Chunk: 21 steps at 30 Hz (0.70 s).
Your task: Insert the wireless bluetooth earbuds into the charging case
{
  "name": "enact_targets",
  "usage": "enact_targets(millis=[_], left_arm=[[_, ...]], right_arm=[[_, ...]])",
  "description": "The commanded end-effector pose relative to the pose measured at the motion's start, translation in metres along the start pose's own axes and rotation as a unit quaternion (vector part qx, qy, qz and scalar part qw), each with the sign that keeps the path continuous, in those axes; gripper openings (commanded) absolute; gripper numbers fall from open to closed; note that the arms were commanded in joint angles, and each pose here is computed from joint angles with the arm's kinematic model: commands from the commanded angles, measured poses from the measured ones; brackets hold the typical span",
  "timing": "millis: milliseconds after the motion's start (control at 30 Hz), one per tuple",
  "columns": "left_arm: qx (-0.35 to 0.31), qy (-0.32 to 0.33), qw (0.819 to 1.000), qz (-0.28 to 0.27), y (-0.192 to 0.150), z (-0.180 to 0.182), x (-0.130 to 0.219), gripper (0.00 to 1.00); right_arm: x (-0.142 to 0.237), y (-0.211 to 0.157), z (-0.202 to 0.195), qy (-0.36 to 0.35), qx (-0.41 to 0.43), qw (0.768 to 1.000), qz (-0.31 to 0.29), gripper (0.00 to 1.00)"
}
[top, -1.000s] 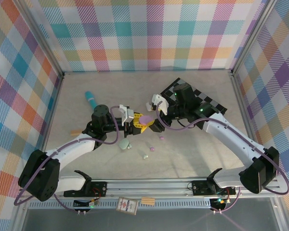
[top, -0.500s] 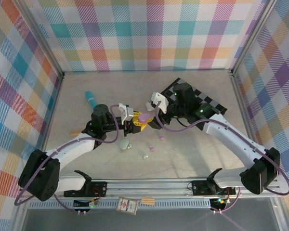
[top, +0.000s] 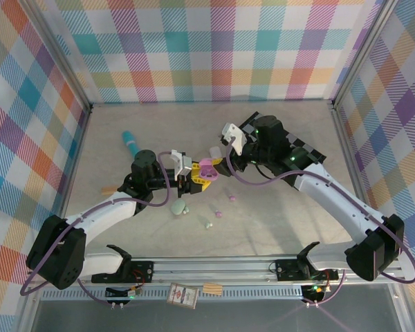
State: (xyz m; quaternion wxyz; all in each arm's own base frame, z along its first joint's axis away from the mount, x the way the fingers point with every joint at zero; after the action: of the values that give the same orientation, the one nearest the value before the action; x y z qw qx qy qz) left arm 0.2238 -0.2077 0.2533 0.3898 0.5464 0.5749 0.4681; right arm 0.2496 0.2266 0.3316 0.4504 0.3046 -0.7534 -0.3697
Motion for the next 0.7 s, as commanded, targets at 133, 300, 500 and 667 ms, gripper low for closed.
enact_targets(millis=[133, 300, 500, 667], left_arm=[[-0.036, -0.010, 0.999, -0.019, 0.014, -0.005, 0.000, 0.30], [-0.023, 0.006, 0.999, -0.035, 0.013, 0.005, 0.003, 0.30], [-0.015, 0.018, 0.998, -0.056, 0.011, 0.014, 0.007, 0.30], [-0.016, 0.042, 0.997, -0.064, 0.011, 0.018, 0.012, 0.30]], right_arm=[[0.012, 0.015, 0.006, 0.037, 0.021, 0.998, -0.042, 0.85], [0.035, 0.021, 0.014, 0.041, 0.011, 0.994, -0.101, 0.89], [0.062, -0.015, -0.015, -0.070, -0.178, 0.977, -0.097, 1.00], [0.060, -0.067, -0.023, -0.120, -0.336, 0.934, -0.002, 0.99]])
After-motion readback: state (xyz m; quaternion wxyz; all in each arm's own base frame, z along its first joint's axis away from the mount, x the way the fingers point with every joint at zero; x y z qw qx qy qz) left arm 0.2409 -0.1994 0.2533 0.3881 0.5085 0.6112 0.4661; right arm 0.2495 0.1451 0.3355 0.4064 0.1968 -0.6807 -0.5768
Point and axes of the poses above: each hand's point on the last joint's axis, 136 mm out from that joint toward the fingers, its own x axis back along the fingers, its own z axis along the line the jaws close on, y = z × x, the point moved 8 cm from there along x, back along the fingers, and after that the axes turned 14 degrees about x, right-handed, at the moved point
